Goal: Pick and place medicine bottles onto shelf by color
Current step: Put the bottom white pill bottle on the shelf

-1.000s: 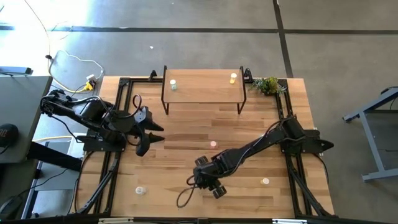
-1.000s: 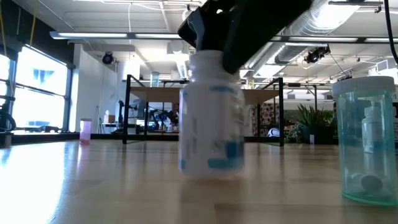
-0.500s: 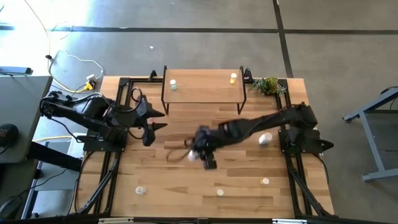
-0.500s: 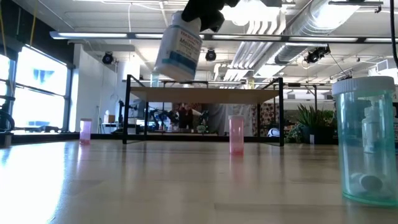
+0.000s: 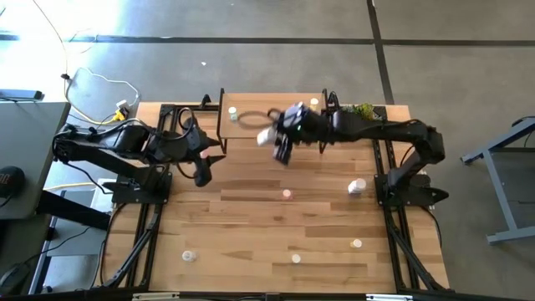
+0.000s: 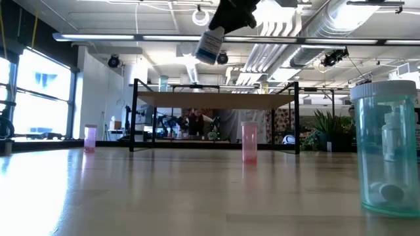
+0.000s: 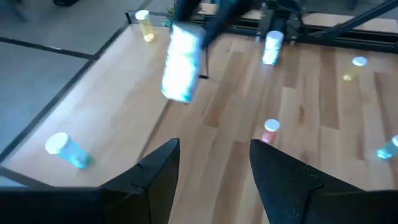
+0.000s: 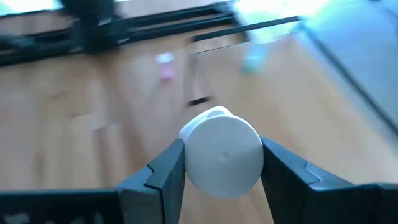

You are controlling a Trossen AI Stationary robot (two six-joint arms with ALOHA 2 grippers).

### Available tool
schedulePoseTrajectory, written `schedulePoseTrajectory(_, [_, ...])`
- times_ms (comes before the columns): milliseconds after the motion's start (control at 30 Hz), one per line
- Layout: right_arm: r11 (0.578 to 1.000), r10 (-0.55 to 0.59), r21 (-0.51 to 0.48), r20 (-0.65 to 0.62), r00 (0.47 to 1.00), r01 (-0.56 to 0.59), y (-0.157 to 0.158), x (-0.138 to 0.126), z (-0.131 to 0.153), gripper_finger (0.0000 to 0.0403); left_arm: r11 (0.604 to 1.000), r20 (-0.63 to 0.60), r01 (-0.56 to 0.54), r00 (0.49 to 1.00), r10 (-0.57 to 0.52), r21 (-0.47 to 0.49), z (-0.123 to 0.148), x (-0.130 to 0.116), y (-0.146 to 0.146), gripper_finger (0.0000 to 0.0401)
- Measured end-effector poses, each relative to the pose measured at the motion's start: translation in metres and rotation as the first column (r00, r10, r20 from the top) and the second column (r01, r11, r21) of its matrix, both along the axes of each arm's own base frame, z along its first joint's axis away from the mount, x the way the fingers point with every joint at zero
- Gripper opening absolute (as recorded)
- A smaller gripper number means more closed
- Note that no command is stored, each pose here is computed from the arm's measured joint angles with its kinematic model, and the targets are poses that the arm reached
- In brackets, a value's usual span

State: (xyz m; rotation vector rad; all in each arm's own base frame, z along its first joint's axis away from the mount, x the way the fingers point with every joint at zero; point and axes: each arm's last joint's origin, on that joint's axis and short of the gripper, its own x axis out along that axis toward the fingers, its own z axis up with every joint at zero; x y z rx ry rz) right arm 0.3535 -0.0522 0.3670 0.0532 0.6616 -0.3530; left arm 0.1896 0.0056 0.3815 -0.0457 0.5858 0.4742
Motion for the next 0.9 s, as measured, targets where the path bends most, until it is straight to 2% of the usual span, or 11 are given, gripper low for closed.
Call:
schedulePoseTrajectory(233, [0.988, -0.141, -0.068, 0.002, 0.99, 0.141, -0.054, -0.02, 0.009, 0.0158, 0.998, -0.005, -0.061, 0.998, 0.061, 0.013, 0.0, -0.001, 0.012, 0.0186])
schedulePoseTrajectory(433, [0.972, -0.191, -0.14, 0.009, 0.982, 0.19, -0.092, -0.033, 0.013, 0.0158, 0.992, -0.004, -0.124, 0.992, 0.124, 0.022, 0.0, -0.002, 0.022, 0.0186])
schedulePoseTrajectory(667, [0.974, -0.204, -0.102, -0.008, 0.979, 0.202, -0.126, -0.051, 0.011, 0.0158, 0.984, -0.004, -0.176, 0.984, 0.176, 0.022, 0.0, -0.004, 0.032, 0.0186])
schedulePoseTrajectory(900, [0.975, -0.209, -0.077, -0.017, 0.978, 0.207, -0.145, -0.064, 0.009, 0.0158, 0.976, -0.004, -0.217, 0.976, 0.217, 0.022, 0.0, -0.006, 0.04, 0.0186])
